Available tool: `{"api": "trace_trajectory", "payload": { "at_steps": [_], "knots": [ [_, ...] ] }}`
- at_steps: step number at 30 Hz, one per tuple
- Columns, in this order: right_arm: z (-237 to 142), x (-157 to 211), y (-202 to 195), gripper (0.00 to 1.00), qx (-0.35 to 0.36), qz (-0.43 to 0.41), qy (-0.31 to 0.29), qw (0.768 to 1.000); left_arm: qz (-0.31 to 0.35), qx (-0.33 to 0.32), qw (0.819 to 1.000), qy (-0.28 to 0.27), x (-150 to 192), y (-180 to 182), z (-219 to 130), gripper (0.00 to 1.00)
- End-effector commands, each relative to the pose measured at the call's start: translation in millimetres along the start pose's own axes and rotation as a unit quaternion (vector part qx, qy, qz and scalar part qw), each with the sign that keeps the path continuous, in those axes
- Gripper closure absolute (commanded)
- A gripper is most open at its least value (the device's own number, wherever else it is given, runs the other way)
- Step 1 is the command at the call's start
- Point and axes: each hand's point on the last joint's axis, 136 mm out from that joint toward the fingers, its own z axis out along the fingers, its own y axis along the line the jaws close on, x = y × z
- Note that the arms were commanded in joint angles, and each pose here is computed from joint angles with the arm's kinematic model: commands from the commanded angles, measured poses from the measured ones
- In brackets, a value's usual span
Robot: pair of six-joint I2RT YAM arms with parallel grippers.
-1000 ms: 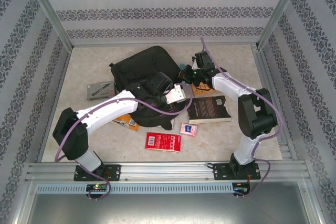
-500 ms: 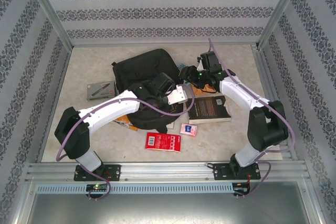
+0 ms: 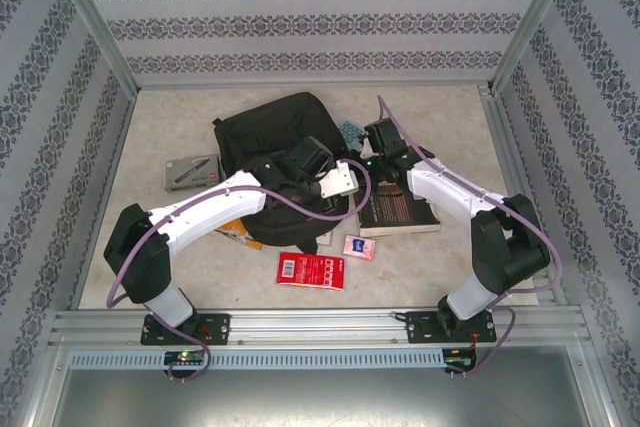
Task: Pack the student bag
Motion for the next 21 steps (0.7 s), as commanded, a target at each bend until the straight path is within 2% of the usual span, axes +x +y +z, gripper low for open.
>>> {"api": "trace_trajectory", "payload": {
  "at_steps": [1, 2, 9, 21],
  "knots": [
    [-9, -2, -1, 0.95, -0.004, -0.004, -0.009, 1.0, 0.02, -0.008, 1.0, -0.02, -13, 0, -12, 1.0],
    [-12, -5, 0, 1.0, -0.003, -0.005, -0.013, 1.0, 0.022, -0.009, 1.0, -0.02, -12, 0, -14, 1.0],
    [-35, -39, 4, 1.0, 0.03, -0.036, -0.051, 0.998, 0.029, -0.022, 0.999, -0.016, -8, 0, -30, 1.0],
    [-47, -90, -2, 1.0, 0.091, -0.068, -0.067, 0.991, 0.025, -0.041, 0.999, 0.016, 22, -3, -36, 1.0]
  ]
}}
